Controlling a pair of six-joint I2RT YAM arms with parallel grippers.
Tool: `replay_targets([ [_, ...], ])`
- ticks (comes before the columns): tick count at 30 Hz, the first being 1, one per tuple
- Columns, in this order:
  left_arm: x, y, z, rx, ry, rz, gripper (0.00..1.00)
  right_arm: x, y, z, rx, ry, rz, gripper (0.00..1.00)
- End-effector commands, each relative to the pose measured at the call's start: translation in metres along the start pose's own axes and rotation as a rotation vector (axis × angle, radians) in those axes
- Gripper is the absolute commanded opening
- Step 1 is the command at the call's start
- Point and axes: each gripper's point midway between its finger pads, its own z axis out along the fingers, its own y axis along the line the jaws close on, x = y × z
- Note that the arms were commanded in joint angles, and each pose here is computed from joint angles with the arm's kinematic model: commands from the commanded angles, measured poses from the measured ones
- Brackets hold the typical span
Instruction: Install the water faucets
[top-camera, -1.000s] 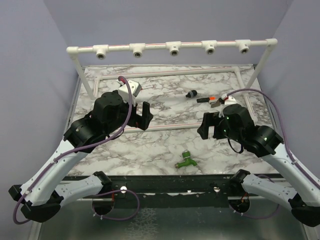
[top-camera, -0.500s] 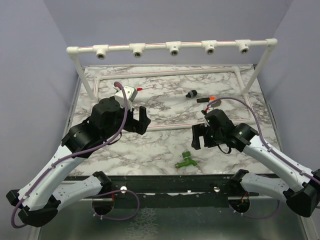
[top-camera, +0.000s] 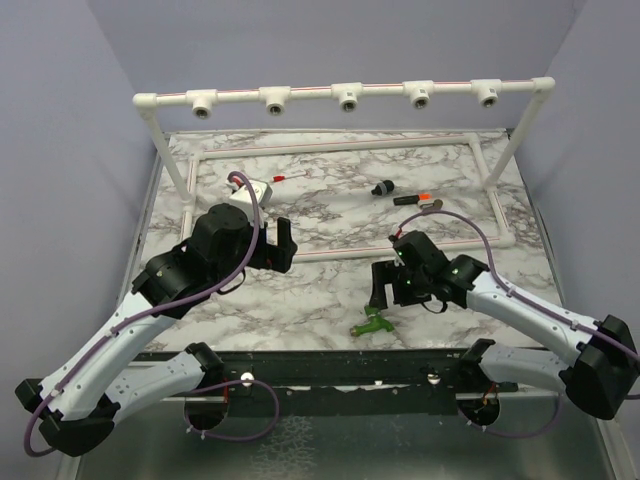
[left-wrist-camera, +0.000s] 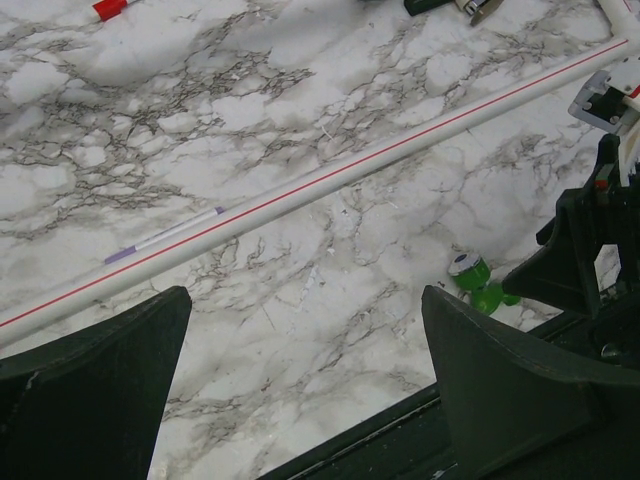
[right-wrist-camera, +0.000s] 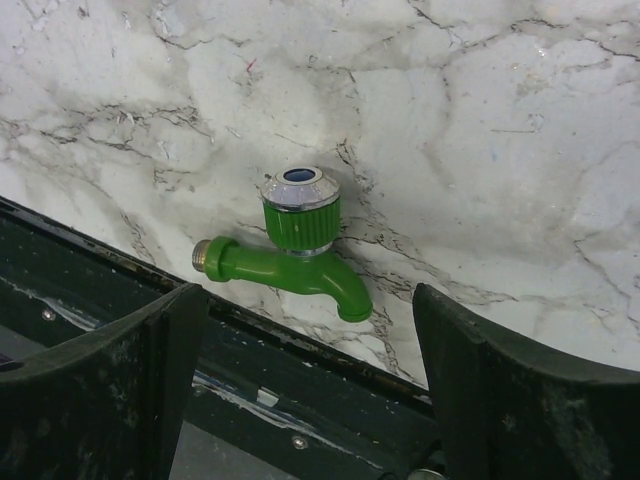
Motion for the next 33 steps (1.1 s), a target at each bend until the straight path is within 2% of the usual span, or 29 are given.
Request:
replay_targets([
  [1,0.000,0.006,0.001,-0.036,-0.010,-0.021,0.99,0.000,0.010,0.011,-0.033,-0.006,0.024,0.87],
  [16,-0.001,0.001,-0.002,-0.009,-0.013,-0.033,0.99,0.015,0.020,0.041,-0.008,0.045,0.005,0.75],
  [33,0.007,0.001,-0.001,0.001,0.004,-0.037,0.99,0.027,0.002,0.065,0.153,0.065,-0.006,0.68],
])
